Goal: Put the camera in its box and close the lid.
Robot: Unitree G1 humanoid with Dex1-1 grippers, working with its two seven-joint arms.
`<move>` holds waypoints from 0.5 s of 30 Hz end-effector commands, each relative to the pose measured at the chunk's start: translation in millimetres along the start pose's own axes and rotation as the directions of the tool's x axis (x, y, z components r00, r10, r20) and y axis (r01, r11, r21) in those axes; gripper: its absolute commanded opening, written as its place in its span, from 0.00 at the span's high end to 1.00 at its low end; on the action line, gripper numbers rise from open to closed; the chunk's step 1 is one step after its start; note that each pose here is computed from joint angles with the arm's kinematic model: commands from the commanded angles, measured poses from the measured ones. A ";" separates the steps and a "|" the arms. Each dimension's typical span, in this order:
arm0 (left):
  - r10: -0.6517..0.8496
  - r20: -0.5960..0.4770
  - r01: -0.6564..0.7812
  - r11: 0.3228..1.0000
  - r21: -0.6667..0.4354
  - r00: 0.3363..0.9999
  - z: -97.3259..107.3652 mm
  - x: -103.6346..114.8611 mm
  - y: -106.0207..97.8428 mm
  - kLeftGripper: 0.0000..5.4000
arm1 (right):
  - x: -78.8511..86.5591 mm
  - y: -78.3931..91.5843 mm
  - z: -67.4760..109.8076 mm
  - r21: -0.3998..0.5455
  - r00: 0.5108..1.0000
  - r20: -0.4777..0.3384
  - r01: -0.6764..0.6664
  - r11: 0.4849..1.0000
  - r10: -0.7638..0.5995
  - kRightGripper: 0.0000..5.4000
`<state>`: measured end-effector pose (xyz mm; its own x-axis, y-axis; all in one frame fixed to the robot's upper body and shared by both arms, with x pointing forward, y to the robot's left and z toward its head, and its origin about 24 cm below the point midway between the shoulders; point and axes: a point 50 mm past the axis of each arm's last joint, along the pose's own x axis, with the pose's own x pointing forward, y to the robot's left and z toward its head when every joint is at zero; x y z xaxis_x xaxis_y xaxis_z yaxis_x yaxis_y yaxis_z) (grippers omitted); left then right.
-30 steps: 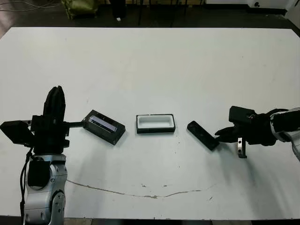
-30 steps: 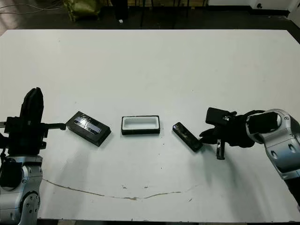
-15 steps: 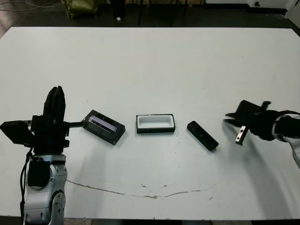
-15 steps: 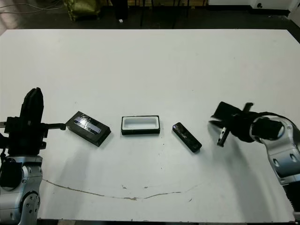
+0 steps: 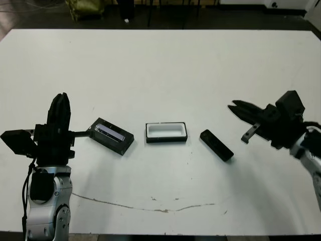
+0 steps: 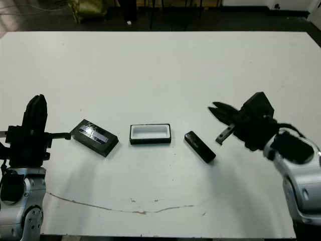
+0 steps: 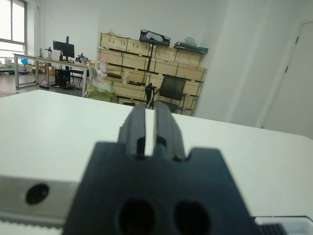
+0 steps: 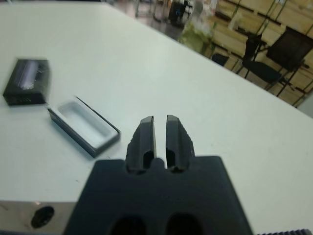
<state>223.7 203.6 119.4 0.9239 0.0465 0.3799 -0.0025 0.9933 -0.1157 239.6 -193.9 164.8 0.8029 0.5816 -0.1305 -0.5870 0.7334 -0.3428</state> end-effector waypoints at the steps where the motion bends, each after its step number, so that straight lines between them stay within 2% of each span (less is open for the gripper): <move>1: 0.014 -0.040 -0.014 1.000 0.000 0.999 -5.8 -5.4 2.4 1.00 | -6.1 11.6 -3.4 0.040 1.000 -0.016 0.018 0.999 -0.017 1.00; 7: 0.015 -0.042 -0.015 1.000 -0.001 0.999 -4.2 -6.4 2.2 1.00 | -13.2 18.6 -13.5 0.048 0.997 -0.056 0.055 0.997 -0.052 0.98; 10: 0.014 -0.038 -0.014 1.000 0.009 0.999 -4.6 -6.4 2.5 1.00 | -15.4 22.1 -21.0 0.059 0.995 -0.083 0.060 0.996 -0.055 0.89; 15: 0.017 -0.042 -0.017 1.000 0.009 0.999 -5.1 -6.7 2.2 1.00 | -17.0 26.9 -29.1 0.070 0.995 -0.099 0.025 0.997 -0.018 0.69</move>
<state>221.3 203.6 118.2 0.9271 0.0467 0.3718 -0.0042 0.9935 -0.1142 214.9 -192.7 138.0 0.8264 0.5321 -0.1843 -0.5629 0.7732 -0.2919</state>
